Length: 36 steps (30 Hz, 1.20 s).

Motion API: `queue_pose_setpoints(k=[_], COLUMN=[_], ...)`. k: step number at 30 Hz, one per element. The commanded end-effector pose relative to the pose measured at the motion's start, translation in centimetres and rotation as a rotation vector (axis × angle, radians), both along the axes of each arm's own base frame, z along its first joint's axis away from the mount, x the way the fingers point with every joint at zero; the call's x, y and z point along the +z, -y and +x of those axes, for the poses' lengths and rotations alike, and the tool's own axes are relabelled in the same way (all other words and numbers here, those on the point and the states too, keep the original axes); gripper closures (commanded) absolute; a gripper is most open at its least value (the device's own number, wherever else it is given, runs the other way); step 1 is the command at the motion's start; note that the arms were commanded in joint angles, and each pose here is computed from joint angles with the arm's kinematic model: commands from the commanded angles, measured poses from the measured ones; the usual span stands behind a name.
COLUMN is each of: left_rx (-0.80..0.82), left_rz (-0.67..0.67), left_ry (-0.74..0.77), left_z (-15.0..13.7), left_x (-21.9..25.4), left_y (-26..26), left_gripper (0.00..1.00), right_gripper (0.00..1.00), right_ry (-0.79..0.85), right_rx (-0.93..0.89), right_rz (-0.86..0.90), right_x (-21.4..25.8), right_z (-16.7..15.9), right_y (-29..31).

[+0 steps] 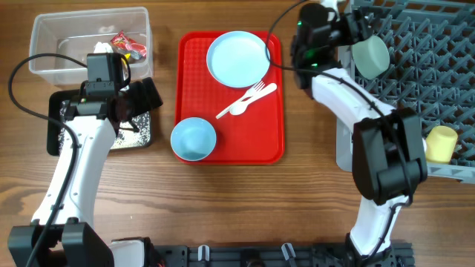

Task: Sort waste into correct bins and load items into the dishwasher rack
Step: 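Move the right gripper back over the red tray to the light blue bowl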

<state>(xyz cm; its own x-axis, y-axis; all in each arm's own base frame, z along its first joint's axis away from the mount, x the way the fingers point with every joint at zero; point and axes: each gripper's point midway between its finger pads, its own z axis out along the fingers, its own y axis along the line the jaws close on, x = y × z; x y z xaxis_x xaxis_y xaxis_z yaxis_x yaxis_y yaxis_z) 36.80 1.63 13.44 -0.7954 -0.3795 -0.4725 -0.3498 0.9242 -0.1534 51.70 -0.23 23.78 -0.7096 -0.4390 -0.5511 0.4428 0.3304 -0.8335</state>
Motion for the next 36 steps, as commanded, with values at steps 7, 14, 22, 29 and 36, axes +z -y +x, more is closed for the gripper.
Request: queue_pose_setpoints(k=[7,14,22,29,36], left_rx=[0.011,0.01,0.015,0.098,0.192], left_rz=[-0.009,-0.009,-0.009,-0.011,-0.061], left_ry=[-0.004,-0.014,-0.01,-0.01,-0.008], left_z=[0.1,-0.1,0.0,-0.3,-0.9], left_x=[-0.2,-0.4,-0.3,-0.3,-0.4], left_y=[-0.1,-0.1,-0.3,-3.3,-6.0], left_gripper=[0.0,0.0,0.0,0.0,0.0], right_gripper=[0.23,0.23,0.33,0.43,0.48], right_ry=[-0.216,-0.214,-0.488,-0.695,-0.735], right_rx=[0.424,0.667,0.855,0.667,0.498], right_rz=[0.213,0.733,1.58,1.607,1.537], right_x=[-6.9,-6.7,-5.7,-11.2,-15.8], right_z=[0.3,-3.4,-11.5,-16.4,-19.0], right_y=[-11.2,-19.9,-31.2,-33.5,-34.6])
